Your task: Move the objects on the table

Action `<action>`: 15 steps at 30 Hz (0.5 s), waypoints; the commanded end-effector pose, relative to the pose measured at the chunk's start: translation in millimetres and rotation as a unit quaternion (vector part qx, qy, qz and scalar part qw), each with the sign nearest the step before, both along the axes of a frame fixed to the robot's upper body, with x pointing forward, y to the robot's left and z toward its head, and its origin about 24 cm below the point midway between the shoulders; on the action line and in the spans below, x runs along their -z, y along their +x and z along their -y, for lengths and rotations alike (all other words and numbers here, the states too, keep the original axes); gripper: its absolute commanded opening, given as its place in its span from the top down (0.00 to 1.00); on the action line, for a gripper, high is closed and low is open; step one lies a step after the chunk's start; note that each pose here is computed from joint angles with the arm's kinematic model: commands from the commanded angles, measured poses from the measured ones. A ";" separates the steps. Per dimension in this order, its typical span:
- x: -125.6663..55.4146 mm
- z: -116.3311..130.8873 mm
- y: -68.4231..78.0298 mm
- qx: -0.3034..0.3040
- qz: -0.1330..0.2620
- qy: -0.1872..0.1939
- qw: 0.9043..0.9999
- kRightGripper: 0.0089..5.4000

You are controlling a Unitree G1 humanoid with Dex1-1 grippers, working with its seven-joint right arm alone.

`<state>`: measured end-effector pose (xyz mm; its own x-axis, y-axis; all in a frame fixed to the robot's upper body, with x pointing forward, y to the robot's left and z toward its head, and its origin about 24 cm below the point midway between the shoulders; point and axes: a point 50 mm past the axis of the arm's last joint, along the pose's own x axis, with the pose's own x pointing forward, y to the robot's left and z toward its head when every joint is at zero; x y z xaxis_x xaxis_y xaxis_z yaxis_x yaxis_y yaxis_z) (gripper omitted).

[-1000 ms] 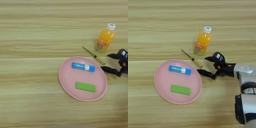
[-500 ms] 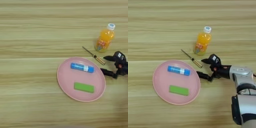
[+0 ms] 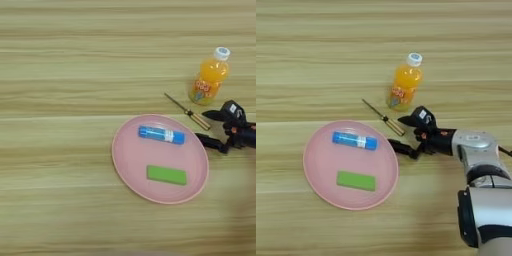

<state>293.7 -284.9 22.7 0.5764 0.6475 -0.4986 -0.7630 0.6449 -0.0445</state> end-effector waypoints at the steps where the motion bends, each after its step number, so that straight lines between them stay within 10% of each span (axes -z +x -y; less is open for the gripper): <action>1: -13.6 2.1 12.1 0.011 0.022 -0.032 0.999 0.16; 15: -11.0 1.1 12.7 0.022 0.019 -0.034 0.999 0.40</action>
